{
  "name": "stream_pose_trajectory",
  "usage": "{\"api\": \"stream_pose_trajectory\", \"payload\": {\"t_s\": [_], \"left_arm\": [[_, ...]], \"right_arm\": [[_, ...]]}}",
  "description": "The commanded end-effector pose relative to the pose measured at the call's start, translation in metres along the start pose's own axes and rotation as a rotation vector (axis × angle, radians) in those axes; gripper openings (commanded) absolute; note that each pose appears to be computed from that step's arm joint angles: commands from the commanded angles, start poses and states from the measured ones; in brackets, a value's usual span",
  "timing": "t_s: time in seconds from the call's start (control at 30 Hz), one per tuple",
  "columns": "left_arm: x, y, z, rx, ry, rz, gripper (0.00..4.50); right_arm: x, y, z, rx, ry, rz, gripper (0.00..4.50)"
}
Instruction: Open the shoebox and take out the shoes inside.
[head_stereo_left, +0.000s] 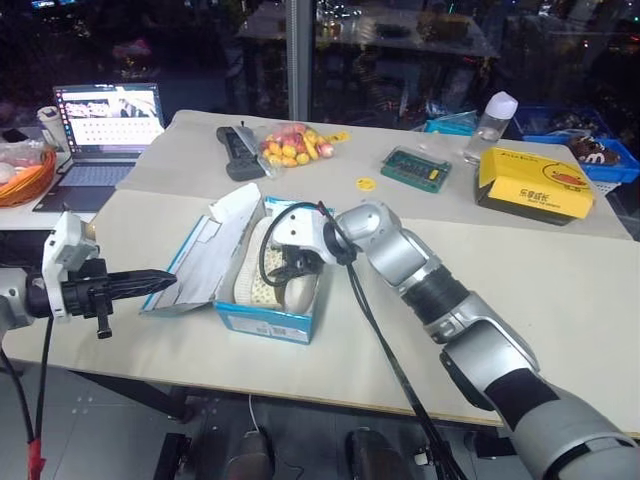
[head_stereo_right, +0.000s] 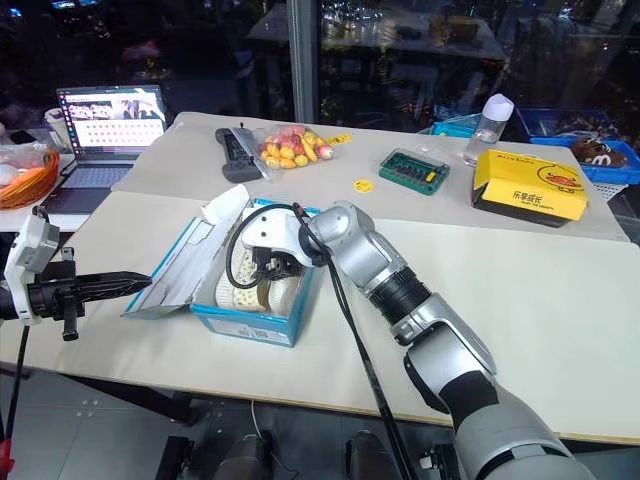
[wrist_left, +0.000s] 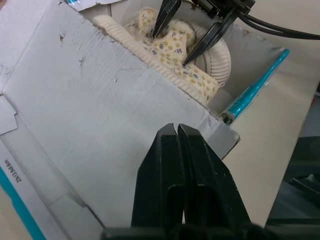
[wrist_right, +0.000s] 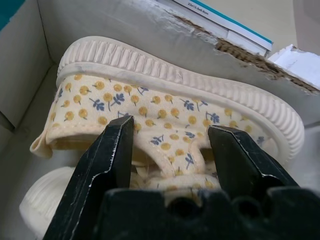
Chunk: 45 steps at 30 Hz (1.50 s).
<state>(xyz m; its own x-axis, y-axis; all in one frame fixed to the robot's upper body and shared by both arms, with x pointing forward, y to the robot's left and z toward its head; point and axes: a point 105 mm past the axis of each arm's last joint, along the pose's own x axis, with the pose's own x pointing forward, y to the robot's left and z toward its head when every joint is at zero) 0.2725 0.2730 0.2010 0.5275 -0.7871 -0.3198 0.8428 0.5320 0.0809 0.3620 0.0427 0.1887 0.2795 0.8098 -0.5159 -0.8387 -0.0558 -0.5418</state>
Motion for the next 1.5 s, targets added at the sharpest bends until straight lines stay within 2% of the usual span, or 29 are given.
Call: {"api": "stream_pose_trajectory", "payload": {"t_s": [0.03, 0.1, 0.23, 0.3, 0.53, 0.77, 1.07, 1.5], "left_arm": [[-0.002, 0.000, 0.014, 0.062, -0.027, 0.014, 0.10], [-0.002, 0.000, 0.015, 0.062, -0.029, 0.014, 0.10], [-0.001, 0.000, 0.015, 0.064, -0.029, 0.013, 0.10], [0.000, 0.001, 0.015, 0.066, -0.030, 0.015, 0.10], [0.002, 0.001, 0.015, 0.068, -0.030, 0.018, 0.10], [0.002, 0.002, 0.016, 0.066, -0.032, 0.024, 0.10], [0.004, 0.003, 0.016, 0.064, -0.031, 0.024, 0.10], [0.003, 0.003, 0.015, 0.068, -0.020, 0.027, 0.10]], "right_arm": [[-0.005, -0.007, 0.008, -0.025, -0.025, -0.029, 2.25], [-0.006, -0.008, 0.008, -0.026, -0.026, -0.034, 1.80], [-0.007, -0.009, 0.006, -0.032, -0.016, -0.038, 0.49], [-0.007, -0.009, 0.004, -0.035, -0.009, -0.038, 0.04], [-0.012, -0.013, 0.009, -0.045, -0.019, -0.049, 0.02], [-0.033, -0.025, 0.024, -0.062, -0.060, -0.090, 0.02], [-0.037, -0.028, 0.016, -0.030, -0.046, -0.106, 0.02], [-0.077, -0.051, 0.069, 0.124, -0.283, -0.114, 0.02]]}}
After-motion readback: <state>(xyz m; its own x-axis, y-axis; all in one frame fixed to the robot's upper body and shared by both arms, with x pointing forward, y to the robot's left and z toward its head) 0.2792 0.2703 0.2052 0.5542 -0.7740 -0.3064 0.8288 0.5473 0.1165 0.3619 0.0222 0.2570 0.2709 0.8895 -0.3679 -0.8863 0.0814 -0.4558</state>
